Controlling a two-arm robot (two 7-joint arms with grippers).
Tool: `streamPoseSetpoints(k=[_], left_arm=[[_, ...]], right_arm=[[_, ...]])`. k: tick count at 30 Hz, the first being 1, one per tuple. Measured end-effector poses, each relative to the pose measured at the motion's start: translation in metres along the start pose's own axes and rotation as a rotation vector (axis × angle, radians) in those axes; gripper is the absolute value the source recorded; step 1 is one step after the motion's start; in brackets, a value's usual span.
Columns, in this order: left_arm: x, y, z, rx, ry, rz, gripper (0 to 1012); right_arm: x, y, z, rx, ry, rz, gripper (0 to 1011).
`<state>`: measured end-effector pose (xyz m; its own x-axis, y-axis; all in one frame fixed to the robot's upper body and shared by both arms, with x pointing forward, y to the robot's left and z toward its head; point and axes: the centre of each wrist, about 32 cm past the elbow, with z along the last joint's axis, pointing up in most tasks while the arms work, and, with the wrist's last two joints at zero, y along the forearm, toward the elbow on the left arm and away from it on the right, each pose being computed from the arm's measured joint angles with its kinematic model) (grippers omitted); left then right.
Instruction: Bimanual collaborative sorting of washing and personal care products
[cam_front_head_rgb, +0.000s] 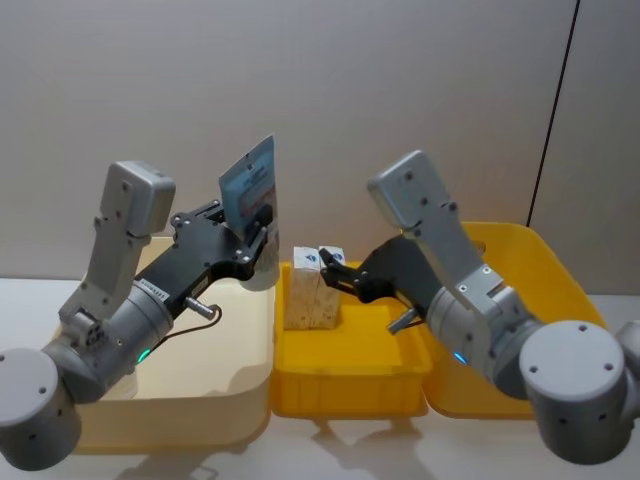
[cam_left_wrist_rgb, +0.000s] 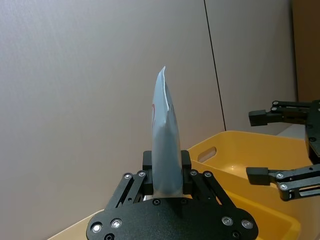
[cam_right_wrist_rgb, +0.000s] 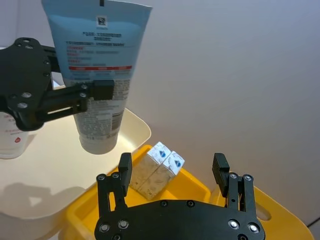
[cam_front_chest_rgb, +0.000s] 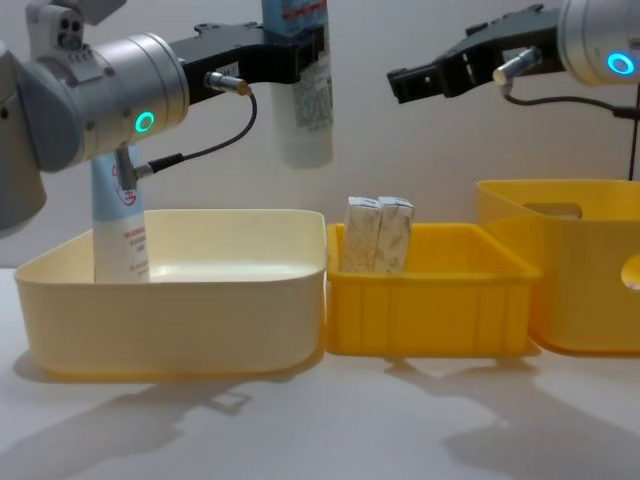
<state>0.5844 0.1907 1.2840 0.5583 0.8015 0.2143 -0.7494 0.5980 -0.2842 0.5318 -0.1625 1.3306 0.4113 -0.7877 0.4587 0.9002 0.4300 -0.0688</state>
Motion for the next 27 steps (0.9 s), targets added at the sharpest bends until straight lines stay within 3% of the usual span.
streamPoseSetpoints(k=[15, 27], left_arm=[[0.0001, 0.0042, -0.0003, -0.003, -0.009, 0.003, 300], [-0.0005, 0.0055, 0.0016, -0.016, -0.014, -0.007, 301]], right_arm=[[0.001, 0.014, 0.01, -0.014, 0.01, 0.145, 1001], [0.001, 0.021, 0.014, -0.033, 0.009, 0.188, 1001]])
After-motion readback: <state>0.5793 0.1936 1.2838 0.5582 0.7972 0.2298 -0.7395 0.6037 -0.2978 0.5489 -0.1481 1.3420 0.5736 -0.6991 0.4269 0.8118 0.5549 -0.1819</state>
